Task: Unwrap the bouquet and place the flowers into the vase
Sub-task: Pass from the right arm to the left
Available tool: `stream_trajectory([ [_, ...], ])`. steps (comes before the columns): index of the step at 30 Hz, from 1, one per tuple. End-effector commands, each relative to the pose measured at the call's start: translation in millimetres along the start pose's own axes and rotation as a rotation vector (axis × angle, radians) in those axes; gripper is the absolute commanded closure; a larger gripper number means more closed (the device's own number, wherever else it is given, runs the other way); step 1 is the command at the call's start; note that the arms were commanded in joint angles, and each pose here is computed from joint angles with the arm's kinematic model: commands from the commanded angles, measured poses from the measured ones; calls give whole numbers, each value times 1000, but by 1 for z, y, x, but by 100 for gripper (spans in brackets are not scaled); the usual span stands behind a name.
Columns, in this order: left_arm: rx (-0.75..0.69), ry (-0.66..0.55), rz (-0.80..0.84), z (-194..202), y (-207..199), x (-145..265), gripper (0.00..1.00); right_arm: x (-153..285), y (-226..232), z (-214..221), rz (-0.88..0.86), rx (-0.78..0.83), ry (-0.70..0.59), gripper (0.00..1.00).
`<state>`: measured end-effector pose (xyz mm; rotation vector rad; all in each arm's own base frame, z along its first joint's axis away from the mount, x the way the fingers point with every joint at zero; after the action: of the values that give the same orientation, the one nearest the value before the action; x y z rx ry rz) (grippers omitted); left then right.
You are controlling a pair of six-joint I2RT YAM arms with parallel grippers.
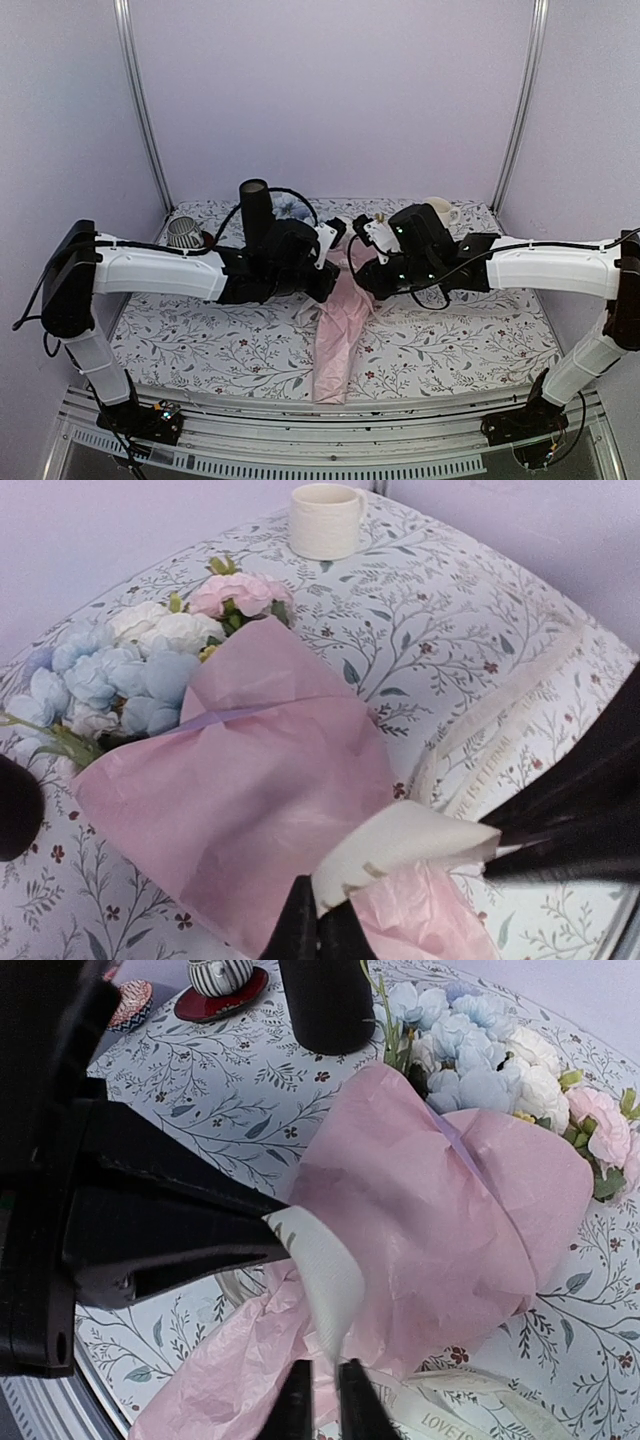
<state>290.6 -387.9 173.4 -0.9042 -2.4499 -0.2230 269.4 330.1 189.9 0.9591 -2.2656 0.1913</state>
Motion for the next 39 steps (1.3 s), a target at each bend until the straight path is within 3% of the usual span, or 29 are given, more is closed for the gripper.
stream_trajectory([
  [1,42,-75,11,-20,6,11,100,12,2,-8,-7,-2,-48,71],
  [4,72,-123,28,-25,10,27,100,10,0,1,-8,-7,-59,47],
  [7,107,-169,50,-32,16,43,100,6,1,7,-25,-8,-68,37],
  [27,295,-186,-42,-12,70,64,100,-38,-29,60,94,-69,47,39],
  [34,301,-175,-41,-6,74,64,100,-43,-18,55,15,-48,26,37],
  [39,316,-174,-67,-4,78,65,100,-52,-21,48,47,-45,28,38],
])
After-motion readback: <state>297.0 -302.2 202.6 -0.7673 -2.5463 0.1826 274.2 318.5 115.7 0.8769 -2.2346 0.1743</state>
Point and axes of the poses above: each gripper's point midway between its finger pads, its own x axis back along the fingers, its own y axis along the line the jaws close on, z = x × y, the point moved 3 cm from there along x, back along the fingers, and after that the axes turned 1 degree about x, right-handed, at the moved point
